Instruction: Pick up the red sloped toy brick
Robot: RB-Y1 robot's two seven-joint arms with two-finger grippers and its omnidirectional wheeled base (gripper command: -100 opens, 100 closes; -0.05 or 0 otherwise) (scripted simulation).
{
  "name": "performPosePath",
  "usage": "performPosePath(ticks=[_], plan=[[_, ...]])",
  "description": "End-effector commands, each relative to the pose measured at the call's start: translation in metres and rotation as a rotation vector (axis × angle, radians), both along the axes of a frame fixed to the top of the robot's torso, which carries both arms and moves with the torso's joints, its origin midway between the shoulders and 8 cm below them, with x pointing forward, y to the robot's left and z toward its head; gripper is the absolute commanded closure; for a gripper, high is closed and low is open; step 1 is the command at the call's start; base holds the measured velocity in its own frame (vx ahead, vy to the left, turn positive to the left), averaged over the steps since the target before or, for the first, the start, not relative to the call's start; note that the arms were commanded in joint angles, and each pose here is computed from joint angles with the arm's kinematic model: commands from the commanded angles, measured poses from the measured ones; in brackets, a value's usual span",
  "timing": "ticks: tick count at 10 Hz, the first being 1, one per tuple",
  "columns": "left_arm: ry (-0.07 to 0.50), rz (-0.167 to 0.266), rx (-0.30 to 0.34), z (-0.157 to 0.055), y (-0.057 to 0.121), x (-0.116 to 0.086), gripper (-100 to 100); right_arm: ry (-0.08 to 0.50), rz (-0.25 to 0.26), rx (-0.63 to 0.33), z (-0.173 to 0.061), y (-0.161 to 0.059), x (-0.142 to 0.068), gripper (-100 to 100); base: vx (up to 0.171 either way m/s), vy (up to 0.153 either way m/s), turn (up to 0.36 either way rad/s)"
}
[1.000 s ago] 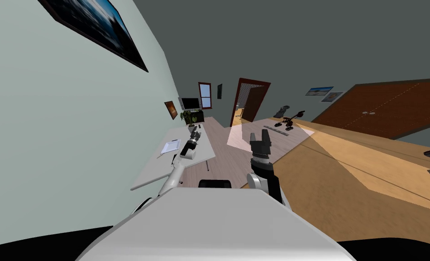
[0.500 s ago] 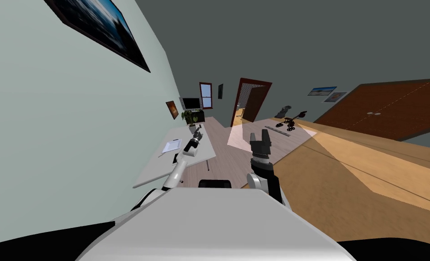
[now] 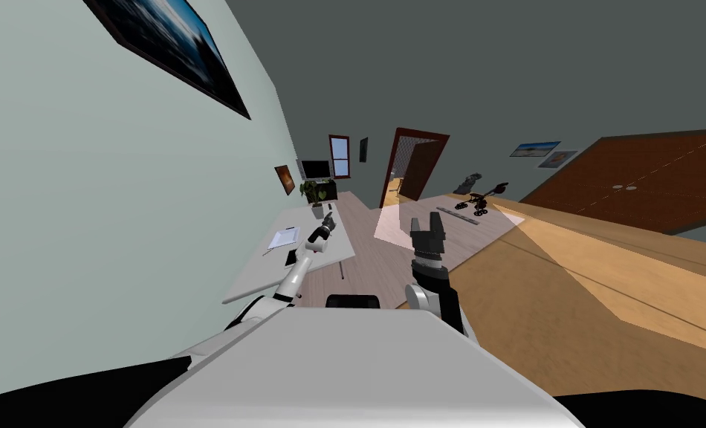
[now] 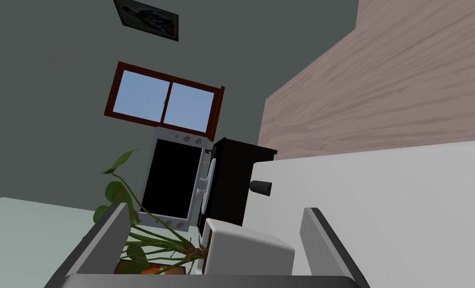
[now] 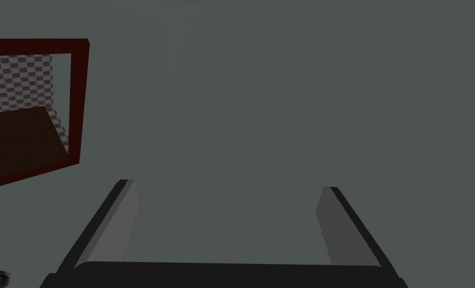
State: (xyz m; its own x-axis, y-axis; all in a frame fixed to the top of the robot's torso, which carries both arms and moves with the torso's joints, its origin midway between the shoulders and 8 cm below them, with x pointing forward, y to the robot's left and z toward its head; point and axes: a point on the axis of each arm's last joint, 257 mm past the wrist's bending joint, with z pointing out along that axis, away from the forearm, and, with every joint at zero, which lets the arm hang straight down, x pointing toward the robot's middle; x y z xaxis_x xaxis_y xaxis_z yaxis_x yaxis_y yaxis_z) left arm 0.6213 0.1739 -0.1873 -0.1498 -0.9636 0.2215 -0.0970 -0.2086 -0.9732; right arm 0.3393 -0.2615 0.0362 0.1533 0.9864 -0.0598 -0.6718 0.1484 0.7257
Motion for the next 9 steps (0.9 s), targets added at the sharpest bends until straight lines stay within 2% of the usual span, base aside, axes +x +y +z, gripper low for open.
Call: performPosePath(ticks=[1, 2, 3, 4, 5, 6, 7, 8, 9], plan=[[0.05, 0.005, 0.006, -0.018, 0.003, 0.001, -100, 0.0, 0.0, 0.0, 0.0, 0.0, 0.0, 0, -0.006, -0.004, 0.001], [0.09, -0.007, 0.001, -0.022, -0.006, 0.01, -100, 0.0, 0.0, 0.0, 0.0, 0.0, 0.0, 0, -0.015, -0.007, 0.06], [0.134, 0.0, 0.009, -0.04, -0.003, 0.008, -100, 0.0, 0.0, 0.0, 0.0, 0.0, 0.0, 0, -0.015, -0.01, 0.022], [0.16, -0.013, 0.002, -0.039, -0.012, 0.015, -100, 0.0, 0.0, 0.0, 0.0, 0.0, 0.0, 0, -0.02, -0.016, 0.046], [0.212, -0.005, 0.012, -0.058, -0.008, 0.013, -100, 0.0, 0.0, 0.0, 0.0, 0.0, 0.0, 0, -0.016, -0.014, 0.024], [0.219, -0.004, 0.014, -0.061, -0.008, 0.013, -100, 0.0, 0.0, 0.0, 0.0, 0.0, 0.0, 0, -0.007, -0.004, 0.0], [0.269, -0.013, 0.014, -0.069, -0.015, 0.018, -100, 0.0, 0.0, 0.0, 0.0, 0.0, 0.0, 0, -0.017, -0.008, 0.052], [0.304, -0.007, 0.02, -0.081, -0.012, 0.015, -100, 0.0, 0.0, 0.0, 0.0, 0.0, 0.0, 0, -0.017, -0.01, 0.034], [0.333, -0.018, 0.017, -0.081, -0.021, 0.02, -100, 0.0, 0.0, 0.0, 0.0, 0.0, 0.0, 0, -0.02, -0.012, 0.073]])
